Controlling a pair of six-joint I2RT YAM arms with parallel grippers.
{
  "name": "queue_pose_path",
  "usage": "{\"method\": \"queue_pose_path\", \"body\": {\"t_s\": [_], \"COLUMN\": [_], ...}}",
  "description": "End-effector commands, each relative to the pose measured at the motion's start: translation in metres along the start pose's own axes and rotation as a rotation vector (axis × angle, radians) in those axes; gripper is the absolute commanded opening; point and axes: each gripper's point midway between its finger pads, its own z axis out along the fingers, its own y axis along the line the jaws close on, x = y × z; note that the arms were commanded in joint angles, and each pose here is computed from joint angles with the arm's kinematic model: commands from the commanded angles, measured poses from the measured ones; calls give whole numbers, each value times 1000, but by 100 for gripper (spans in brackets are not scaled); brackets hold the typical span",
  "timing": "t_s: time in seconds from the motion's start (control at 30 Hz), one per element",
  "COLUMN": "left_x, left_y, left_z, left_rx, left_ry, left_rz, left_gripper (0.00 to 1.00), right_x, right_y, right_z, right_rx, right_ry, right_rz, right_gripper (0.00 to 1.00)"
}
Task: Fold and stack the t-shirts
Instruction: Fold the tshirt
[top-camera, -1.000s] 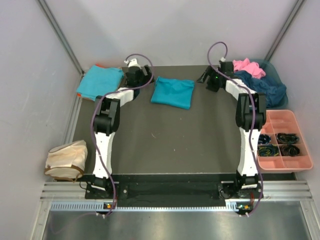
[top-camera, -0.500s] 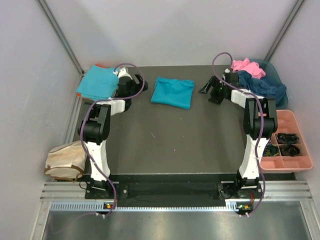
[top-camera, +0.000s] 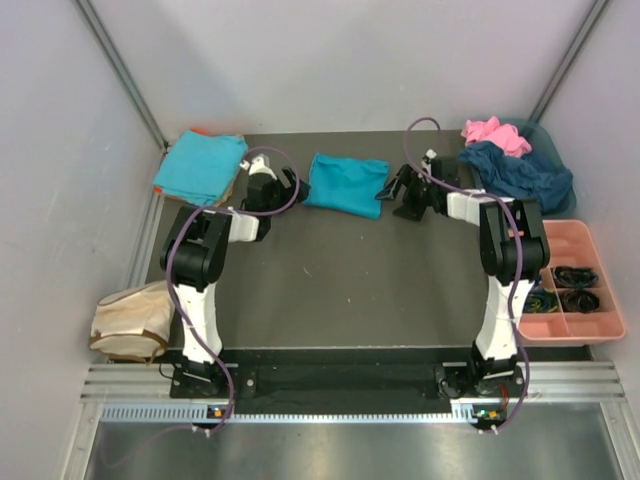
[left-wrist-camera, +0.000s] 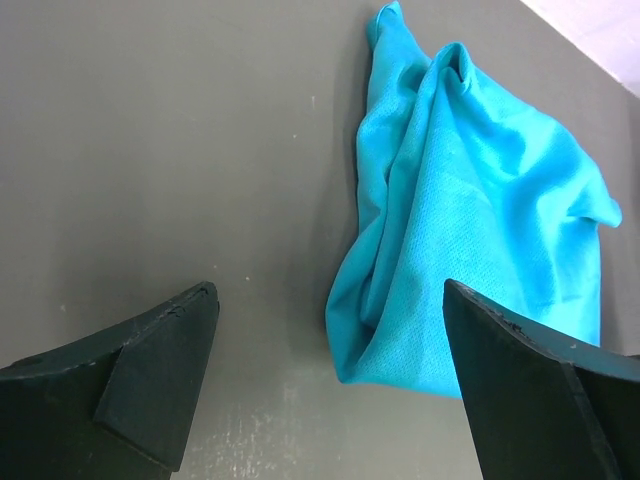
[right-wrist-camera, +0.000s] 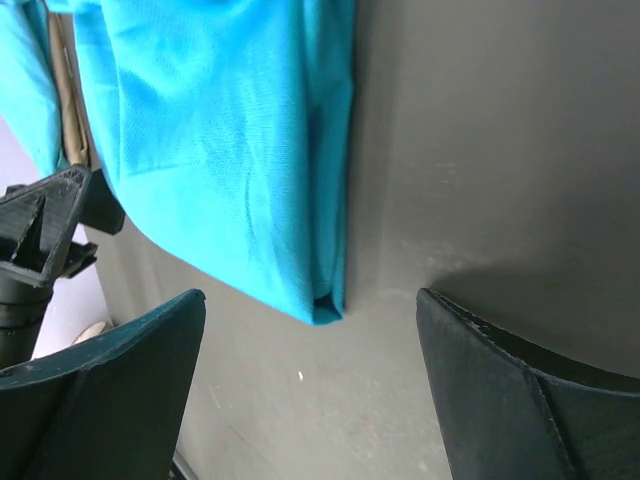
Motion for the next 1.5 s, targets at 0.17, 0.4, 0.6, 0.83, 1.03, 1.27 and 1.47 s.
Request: {"method": "queue_pose_path", "body": {"t_s": [0.17, 0.4, 0.6, 0.83, 1.03, 1.27, 1.47], "left_x": [24, 48, 64, 75, 75, 86, 122], "left_y": [-13, -30, -35, -28, -21, -22, -25], "left_z": [14, 22, 23, 12, -2, -20, -52], "left_rx": [71, 115, 128, 114, 87, 108, 164], "left_ry": [44, 95, 134, 169, 178, 257, 520], "left_rz": [-40, -37, -29, -20, 14, 77, 170], "left_gripper": [97, 85, 50, 12, 5, 4, 3], "right_x": [14, 21, 22, 23, 21, 26, 23], "right_y": [18, 10, 8, 3, 2, 2, 0], "right_z": [29, 38, 39, 30, 8, -9, -20], "right_rx": [-64, -54, -53, -4, 63, 92, 128], "right_ry": [54, 81, 87, 67, 39, 22, -2], "right_rz": [-14, 2, 5, -8, -60, -79, -102], "right_gripper": [86, 85, 74, 80, 84, 84, 84]}}
